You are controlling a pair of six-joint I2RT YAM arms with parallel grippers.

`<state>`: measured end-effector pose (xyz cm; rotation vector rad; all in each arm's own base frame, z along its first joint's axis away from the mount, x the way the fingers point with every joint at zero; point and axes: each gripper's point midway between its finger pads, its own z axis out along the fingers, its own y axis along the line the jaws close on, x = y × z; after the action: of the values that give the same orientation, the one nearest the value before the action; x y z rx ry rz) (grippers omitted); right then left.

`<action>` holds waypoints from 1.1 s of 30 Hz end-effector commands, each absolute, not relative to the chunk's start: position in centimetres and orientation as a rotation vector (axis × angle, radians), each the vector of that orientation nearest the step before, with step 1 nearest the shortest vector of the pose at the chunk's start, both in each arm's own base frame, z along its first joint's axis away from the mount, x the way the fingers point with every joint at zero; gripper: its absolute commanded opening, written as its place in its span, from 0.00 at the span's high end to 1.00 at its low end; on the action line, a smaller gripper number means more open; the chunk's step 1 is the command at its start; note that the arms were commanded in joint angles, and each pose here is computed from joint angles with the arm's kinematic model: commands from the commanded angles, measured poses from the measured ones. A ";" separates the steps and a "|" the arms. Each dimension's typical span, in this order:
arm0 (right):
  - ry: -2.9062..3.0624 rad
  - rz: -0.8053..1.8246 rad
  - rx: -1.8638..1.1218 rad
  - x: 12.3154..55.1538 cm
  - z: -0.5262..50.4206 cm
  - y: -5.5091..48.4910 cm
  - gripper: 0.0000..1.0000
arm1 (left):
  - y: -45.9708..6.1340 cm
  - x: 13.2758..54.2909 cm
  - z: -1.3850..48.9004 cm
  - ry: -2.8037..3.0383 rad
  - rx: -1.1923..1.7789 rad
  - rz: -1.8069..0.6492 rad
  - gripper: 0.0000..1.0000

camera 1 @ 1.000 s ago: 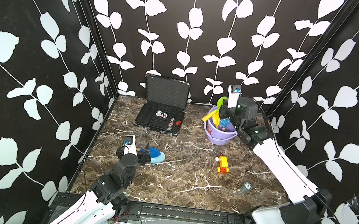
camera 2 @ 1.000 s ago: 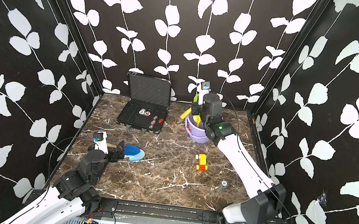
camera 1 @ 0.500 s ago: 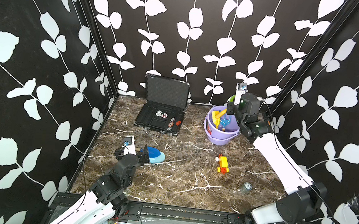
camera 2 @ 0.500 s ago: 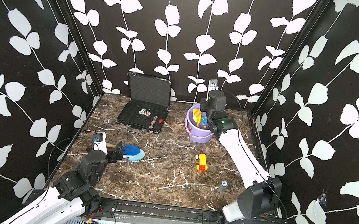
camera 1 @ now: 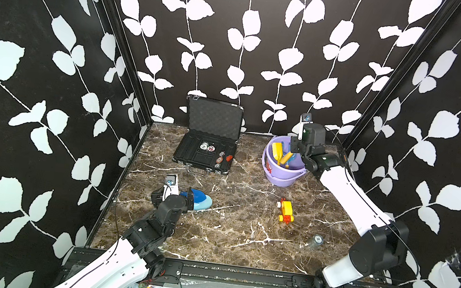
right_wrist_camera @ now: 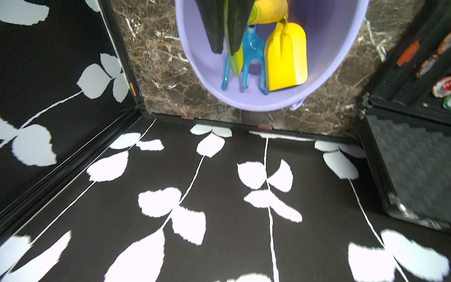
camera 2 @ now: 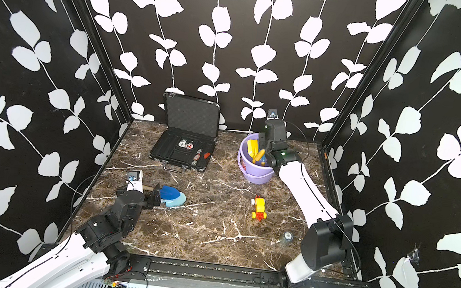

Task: Organize the gardening tools
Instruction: Place the gardening tool in the container.

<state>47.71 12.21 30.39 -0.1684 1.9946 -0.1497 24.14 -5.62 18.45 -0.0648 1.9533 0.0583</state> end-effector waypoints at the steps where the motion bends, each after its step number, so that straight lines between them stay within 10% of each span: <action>1: 2.020 -0.147 -0.165 48.5 29.6 12.3 1.00 | -5.5 24.4 18.9 1.930 -0.093 0.060 0.01; 33: 2.278 -0.079 -0.206 51.2 18.5 14.3 1.00 | -6.1 24.8 17.2 2.035 -0.004 0.126 0.01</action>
<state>50.49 14.05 19.32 -0.2361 2.2669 -0.1083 24.61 -5.87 16.73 -0.0222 2.0192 0.1244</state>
